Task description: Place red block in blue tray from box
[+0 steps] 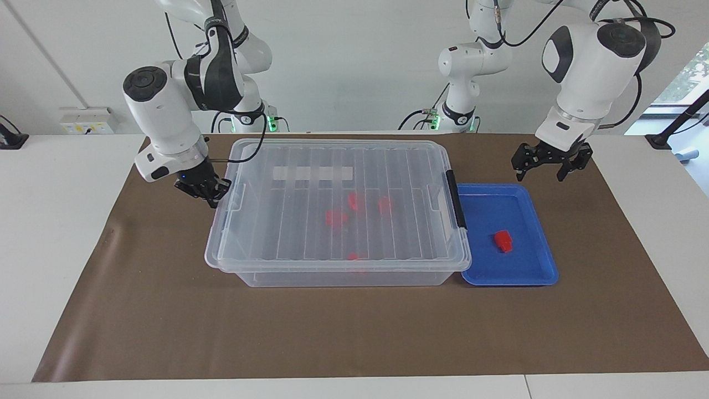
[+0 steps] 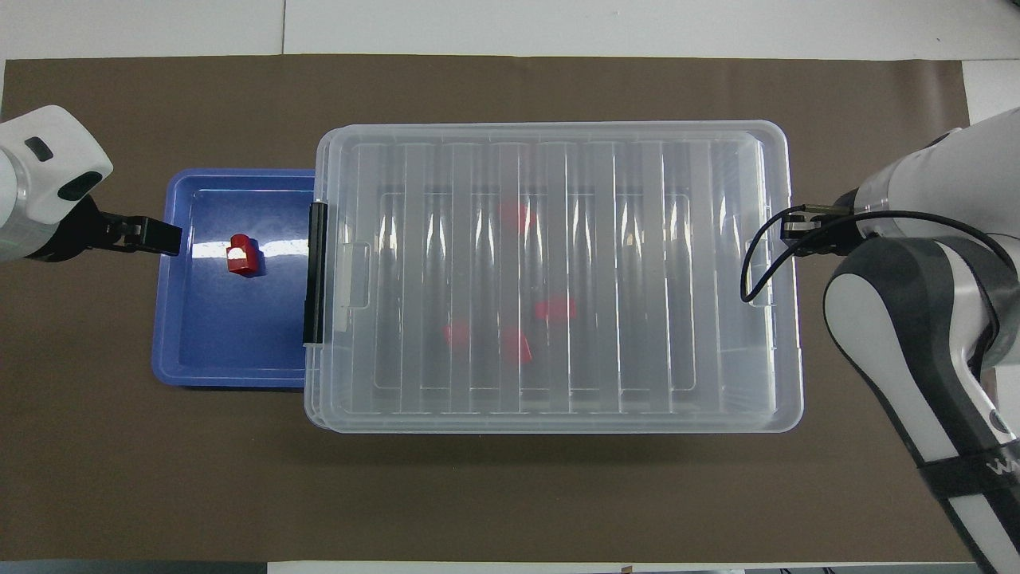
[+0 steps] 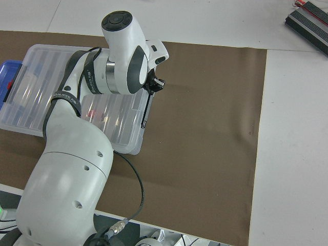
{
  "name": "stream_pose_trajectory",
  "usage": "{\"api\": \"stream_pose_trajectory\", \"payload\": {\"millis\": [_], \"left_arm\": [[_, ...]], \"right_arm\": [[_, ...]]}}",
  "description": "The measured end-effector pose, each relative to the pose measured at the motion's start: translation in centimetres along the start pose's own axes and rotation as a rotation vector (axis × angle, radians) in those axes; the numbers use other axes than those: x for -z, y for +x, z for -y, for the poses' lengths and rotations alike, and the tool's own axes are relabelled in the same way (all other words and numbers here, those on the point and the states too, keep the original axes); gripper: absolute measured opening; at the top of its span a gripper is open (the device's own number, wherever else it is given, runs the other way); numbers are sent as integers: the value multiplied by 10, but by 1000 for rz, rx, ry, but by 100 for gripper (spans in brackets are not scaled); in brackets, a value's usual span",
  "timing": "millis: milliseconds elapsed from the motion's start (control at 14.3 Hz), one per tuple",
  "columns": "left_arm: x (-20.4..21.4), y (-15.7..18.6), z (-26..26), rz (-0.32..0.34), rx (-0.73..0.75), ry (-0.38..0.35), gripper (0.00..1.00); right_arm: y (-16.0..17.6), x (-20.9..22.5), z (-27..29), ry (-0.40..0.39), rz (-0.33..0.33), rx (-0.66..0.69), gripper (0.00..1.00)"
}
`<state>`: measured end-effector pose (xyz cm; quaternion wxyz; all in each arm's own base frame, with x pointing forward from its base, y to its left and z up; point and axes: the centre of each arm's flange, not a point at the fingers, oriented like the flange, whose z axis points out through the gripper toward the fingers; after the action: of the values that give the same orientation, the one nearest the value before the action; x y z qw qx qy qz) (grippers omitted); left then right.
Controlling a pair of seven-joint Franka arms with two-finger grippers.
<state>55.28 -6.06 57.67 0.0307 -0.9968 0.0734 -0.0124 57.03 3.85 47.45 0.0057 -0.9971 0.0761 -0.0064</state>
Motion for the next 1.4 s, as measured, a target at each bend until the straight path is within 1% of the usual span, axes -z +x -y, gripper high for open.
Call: {"api": "stream_pose_trajectory", "payload": {"millis": [210, 349, 419, 559, 699, 908, 1048, 1188, 1397], "left_arm": [[19, -3, 4, 15, 9, -3, 100], [35, -6, 8, 20, 21, -22, 100], [41, -8, 13, 20, 32, -38, 100], [51, -11, 20, 24, 48, -57, 100], [59, -14, 21, 33, 49, -61, 100], [63, -17, 29, 43, 62, -63, 100], [63, -17, 30, 47, 63, -63, 100], [63, -17, 29, 50, 62, -64, 100], [64, -19, 29, 51, 61, -65, 100]], "right_arm": [[0, 0, 0, 0, 0, -1, 1], [1, 5, 0, 1, -4, -2, 1], [2, 15, -2, -1, 3, -5, 1], [4, 47, -7, -5, 26, -13, 1], [1, 83, -14, -8, 42, -25, 1], [-7, 118, -42, -14, 80, -71, 1], [-13, 130, -55, -17, 101, -90, 19], [-14, 132, -67, -14, 104, -66, 38], [-11, 132, -103, -7, 104, -20, 73]]}}
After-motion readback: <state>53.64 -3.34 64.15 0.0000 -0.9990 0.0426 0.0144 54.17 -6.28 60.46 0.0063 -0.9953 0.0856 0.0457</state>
